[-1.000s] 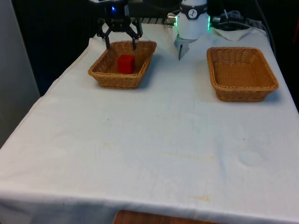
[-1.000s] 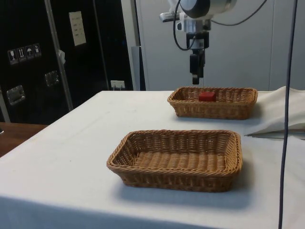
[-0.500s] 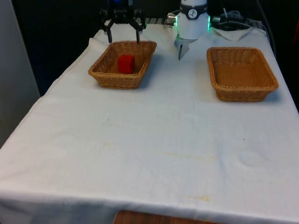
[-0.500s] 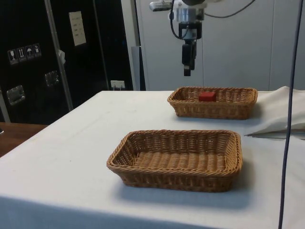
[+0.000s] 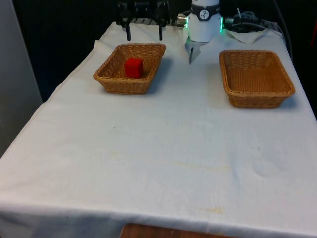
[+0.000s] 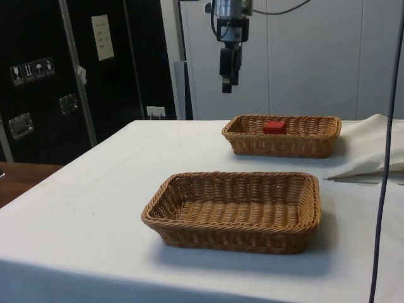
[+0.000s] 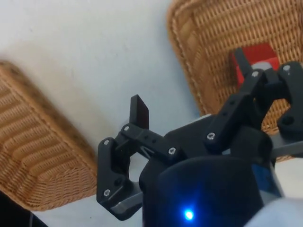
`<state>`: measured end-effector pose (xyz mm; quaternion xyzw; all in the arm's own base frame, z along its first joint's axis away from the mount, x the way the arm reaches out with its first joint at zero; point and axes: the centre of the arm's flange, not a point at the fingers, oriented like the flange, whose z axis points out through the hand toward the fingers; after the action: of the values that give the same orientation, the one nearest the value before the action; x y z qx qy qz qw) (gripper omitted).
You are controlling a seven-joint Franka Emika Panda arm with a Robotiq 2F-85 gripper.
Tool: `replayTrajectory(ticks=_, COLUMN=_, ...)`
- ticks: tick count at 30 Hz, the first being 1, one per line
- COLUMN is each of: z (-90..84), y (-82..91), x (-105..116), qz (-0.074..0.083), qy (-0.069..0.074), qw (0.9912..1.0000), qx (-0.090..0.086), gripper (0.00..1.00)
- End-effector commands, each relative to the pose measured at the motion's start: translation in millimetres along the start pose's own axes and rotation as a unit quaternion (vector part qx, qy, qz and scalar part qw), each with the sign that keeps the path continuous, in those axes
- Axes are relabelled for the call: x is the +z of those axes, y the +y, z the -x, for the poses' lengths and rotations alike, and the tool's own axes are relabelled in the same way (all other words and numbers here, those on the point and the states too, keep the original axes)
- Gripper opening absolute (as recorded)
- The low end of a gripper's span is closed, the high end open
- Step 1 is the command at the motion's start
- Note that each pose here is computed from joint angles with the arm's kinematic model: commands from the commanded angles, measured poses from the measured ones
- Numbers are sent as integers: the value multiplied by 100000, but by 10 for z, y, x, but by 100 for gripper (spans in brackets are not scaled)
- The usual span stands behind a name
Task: Pick up the red cube and place it into the right basket.
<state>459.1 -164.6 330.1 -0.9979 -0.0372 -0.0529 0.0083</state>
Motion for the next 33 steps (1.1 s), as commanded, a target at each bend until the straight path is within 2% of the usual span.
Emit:
replayTrajectory(ticks=1, z=-43, y=-63, x=-19, qz=484, qy=-247, qw=99998, qx=111, gripper=100)
replayTrajectory(ticks=2, z=-19, y=-29, x=-13, qz=-42, qy=99, qw=100000, qx=0, gripper=100)
replayTrajectory(ticks=3, z=-60, y=-93, x=-30, qz=445, qy=-146, qw=99999, qx=62, gripper=100)
replayTrajectory(ticks=6, z=-90, y=-198, x=-34, qz=304, qy=-148, qw=99999, qx=-109, gripper=100)
replayTrajectory(ticks=8, z=-106, y=-296, x=-23, qz=86, qy=-369, qw=99999, qx=-204, gripper=100)
replayTrajectory(ticks=9, z=-106, y=-269, x=-29, qz=-456, qy=22, qw=99998, qx=-344, gripper=100)
replayTrajectory(ticks=10, z=-115, y=-334, x=-18, qz=6, qy=-450, qw=99998, qx=-313, gripper=100)
replayTrajectory(ticks=13, z=-140, y=-474, x=0, qz=-259, qy=-812, qw=99995, qx=-520, gripper=100)
replayTrajectory(ticks=18, z=-169, y=-637, x=13, qz=-578, qy=-1319, qw=99987, qx=-790, gripper=100)
replayTrajectory(ticks=19, z=-178, y=-624, x=14, qz=-1015, qy=-1144, qw=99984, qx=-890, gripper=100)
replayTrajectory(ticks=20, z=-170, y=-672, x=26, qz=-677, qy=-1496, qw=99983, qx=-811, gripper=100)
replayTrajectory(ticks=25, z=-171, y=-852, x=108, qz=-1117, qy=-2789, qw=99953, qx=-616, gripper=100)
replayTrajectory(ticks=27, z=-167, y=-864, x=107, qz=-1344, qy=-2738, qw=99951, qx=-631, gripper=100)
replayTrajectory(ticks=30, z=-165, y=-914, x=184, qz=-1225, qy=-4016, qw=99911, qx=411, gripper=100)
replayTrajectory(ticks=33, z=-162, y=-951, x=230, qz=-1209, qy=-4690, qw=99877, qx=1082, gripper=100)
